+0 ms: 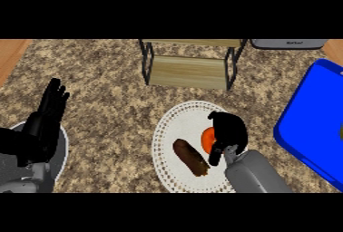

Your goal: Pick the squash from the placemat and place it in the tiered shelf

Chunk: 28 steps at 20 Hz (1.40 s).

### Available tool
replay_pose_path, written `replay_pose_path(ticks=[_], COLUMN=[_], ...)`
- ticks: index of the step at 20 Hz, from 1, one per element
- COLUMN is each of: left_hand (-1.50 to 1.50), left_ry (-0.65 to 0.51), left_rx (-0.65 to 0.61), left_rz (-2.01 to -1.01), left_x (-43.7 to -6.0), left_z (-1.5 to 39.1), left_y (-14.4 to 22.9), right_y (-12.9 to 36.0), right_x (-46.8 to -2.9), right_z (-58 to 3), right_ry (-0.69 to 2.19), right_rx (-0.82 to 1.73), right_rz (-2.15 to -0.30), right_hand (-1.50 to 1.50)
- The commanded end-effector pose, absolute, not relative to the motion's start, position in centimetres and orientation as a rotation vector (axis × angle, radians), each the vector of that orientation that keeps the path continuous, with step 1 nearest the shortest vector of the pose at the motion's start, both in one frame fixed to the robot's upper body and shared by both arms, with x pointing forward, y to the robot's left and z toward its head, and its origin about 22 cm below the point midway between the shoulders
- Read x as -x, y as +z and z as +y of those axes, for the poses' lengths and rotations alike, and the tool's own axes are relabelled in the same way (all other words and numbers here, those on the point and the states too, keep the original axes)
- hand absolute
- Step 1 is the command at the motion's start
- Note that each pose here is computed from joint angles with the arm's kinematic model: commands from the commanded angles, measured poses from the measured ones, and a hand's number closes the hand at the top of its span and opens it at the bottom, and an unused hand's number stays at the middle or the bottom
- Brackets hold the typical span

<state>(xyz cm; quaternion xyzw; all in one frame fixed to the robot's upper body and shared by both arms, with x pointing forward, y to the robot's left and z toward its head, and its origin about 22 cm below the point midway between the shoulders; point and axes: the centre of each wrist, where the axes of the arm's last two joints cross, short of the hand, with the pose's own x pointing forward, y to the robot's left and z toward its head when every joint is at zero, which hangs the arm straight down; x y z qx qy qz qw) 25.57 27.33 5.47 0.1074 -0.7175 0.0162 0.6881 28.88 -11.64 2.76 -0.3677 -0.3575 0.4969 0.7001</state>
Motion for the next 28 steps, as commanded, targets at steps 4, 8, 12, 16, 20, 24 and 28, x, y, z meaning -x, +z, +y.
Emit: replay_pose_path(ticks=[4,8,12,16,20,24,28], left_hand=[0.0,0.0,0.0,0.0,0.0,0.0,0.0], left_ry=[0.038,0.036,0.048,0.012,-0.016,-0.012,0.007], left_rx=[-0.233,-0.25,-0.244,-0.202,-0.186,-0.204,-0.214], left_rz=[-1.612,-1.604,-1.593,-1.619,-1.615,-1.609,-1.593], left_x=[-25.0,-26.0,-26.7,-26.6,-26.2,-27.0,-26.6], left_z=[27.3,26.9,25.5,26.5,24.8,25.9,26.2], left_y=[4.2,5.9,5.2,5.9,5.5,6.5,6.5], right_y=[-0.3,2.0,1.4,3.8,5.9,11.1,15.9], right_x=[-27.7,-27.3,-27.3,-25.7,-26.6,-25.6,-27.2], right_z=[-10.8,-10.3,-4.7,-0.7,0.8,2.7,1.8], right_ry=[1.228,1.23,1.156,1.083,0.981,0.909,0.636], right_rx=[0.901,0.957,0.928,0.878,0.813,0.809,0.742], right_rz=[-0.848,-0.907,-0.932,-0.913,-0.989,-1.15,-1.326], right_hand=[1.5,1.5,1.5,1.5,1.5,1.5,1.5])
